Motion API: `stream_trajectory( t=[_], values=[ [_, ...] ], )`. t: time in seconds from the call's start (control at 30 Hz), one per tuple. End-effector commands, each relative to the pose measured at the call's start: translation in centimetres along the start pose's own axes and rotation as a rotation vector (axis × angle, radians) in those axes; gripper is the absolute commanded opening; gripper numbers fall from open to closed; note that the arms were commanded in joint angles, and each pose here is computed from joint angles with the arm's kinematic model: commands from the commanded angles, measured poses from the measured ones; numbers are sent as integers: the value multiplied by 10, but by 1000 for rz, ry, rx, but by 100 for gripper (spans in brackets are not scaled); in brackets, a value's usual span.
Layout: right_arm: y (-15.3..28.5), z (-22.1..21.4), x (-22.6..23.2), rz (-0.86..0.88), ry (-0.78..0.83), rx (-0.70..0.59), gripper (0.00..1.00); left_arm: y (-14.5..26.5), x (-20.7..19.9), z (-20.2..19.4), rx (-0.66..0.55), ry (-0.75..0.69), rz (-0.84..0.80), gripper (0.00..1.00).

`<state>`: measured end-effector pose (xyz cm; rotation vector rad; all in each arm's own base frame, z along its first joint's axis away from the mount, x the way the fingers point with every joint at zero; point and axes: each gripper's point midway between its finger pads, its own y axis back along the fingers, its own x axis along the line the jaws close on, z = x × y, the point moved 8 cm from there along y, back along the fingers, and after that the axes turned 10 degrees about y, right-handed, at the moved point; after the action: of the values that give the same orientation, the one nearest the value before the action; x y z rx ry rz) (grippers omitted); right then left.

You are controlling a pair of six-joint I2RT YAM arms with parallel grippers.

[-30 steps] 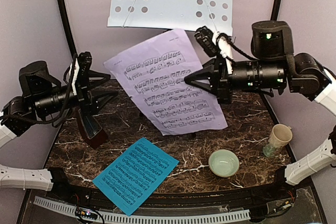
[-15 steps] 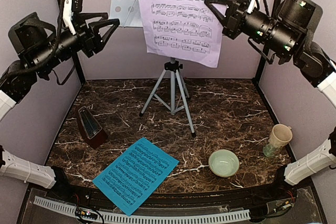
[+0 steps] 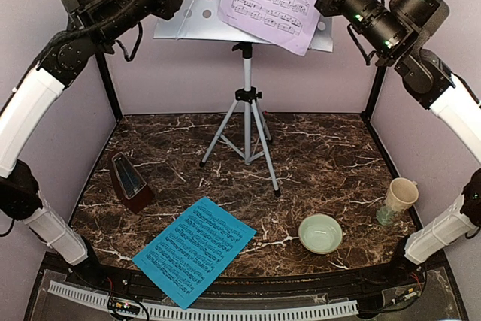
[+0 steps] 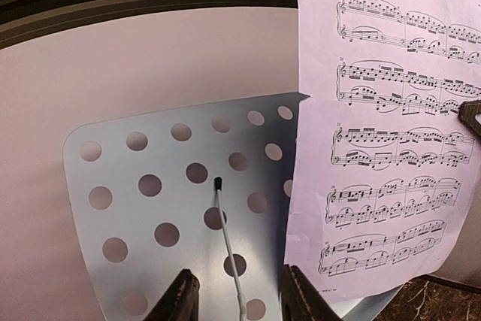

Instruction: Set up the instrument practice props

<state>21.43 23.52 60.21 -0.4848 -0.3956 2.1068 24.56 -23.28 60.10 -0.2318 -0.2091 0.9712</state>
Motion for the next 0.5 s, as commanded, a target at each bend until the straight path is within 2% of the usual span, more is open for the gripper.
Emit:
stream_trajectory(
  t=[0.0, 0.2, 0.47],
  values=[
    [0, 21, -19, -94, -5, -108, 0, -15, 1, 0, 37, -95, 33, 40],
    [-4, 14, -24, -111, 5, -103, 0, -35, 2, -8, 43, -149, 85, 40],
    [-8, 4, -27, -114, 8, -91, 0, -55, 5, -22, 58, -207, 148, 32]
  ],
)
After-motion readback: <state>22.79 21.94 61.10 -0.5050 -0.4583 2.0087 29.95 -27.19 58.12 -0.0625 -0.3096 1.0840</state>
